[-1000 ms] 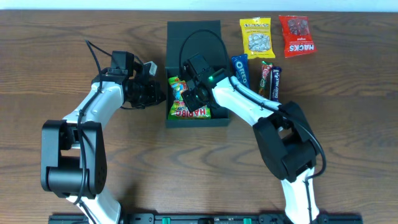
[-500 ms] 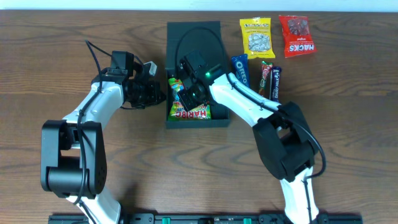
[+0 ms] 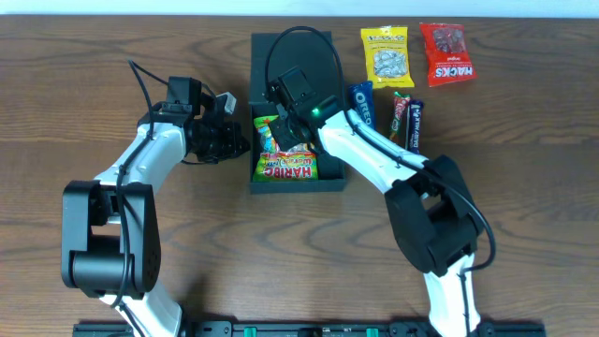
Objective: Pack container
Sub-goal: 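Lower the Haribo bag into the box and push it flat, then move the right gripper to the blue Oreo pack and grasp it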
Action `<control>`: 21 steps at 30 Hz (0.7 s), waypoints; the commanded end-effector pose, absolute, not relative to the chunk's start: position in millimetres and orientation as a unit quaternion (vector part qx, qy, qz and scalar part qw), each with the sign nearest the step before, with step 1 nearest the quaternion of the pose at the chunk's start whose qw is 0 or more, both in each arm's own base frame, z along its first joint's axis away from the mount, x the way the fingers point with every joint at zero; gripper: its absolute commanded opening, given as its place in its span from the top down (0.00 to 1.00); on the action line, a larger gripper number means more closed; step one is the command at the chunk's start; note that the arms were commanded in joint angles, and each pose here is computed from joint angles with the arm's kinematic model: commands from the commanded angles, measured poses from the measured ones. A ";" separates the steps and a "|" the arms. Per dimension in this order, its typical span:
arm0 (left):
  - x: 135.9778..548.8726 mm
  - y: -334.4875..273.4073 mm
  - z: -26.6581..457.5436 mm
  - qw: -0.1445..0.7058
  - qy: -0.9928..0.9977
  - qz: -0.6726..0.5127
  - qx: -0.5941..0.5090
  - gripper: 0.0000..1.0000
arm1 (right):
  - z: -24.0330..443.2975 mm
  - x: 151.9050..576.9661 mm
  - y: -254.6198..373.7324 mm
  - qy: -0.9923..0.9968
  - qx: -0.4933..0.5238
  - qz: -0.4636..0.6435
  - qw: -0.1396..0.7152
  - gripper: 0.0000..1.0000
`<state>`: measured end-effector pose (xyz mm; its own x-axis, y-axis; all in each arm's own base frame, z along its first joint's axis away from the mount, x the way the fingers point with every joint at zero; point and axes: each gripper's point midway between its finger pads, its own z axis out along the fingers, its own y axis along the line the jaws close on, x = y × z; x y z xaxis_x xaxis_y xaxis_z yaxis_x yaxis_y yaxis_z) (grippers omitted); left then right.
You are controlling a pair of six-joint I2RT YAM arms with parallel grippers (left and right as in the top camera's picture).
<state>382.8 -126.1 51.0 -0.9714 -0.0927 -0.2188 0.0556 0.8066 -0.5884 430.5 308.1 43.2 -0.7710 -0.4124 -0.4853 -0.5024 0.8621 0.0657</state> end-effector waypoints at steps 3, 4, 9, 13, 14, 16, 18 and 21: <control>379.5 -130.8 50.2 0.112 0.941 -0.319 -0.009 0.94 | 4.3 424.5 309.4 0.944 -0.240 0.108 0.200 0.99; 379.5 -130.8 50.2 0.112 0.941 -0.319 -0.009 0.94 | 4.7 423.7 314.0 0.942 -0.242 0.121 0.199 0.99; 380.2 -130.9 50.4 0.113 0.941 -0.320 -0.008 0.94 | 14.0 426.1 334.4 0.928 -0.253 0.172 0.214 0.99; 380.2 -130.8 50.4 0.113 0.941 -0.319 -0.008 0.94 | 28.4 431.5 336.1 0.925 -0.252 0.177 0.225 0.99; 380.2 -130.8 50.4 0.113 0.941 -0.319 -0.008 0.94 | 37.4 434.4 334.6 0.924 -0.249 0.178 0.230 0.99; 380.2 -130.7 50.3 0.113 0.941 -0.319 -0.008 0.94 | 61.6 443.3 327.2 0.922 -0.240 0.179 0.247 0.99; 380.3 -130.4 50.1 0.114 0.941 -0.318 -0.008 0.94 | 88.3 454.1 312.4 0.921 -0.225 0.170 0.269 0.99; 380.4 -130.3 50.1 0.114 0.941 -0.318 -0.009 0.94 | 130.8 471.6 273.9 0.921 -0.189 0.147 0.308 0.99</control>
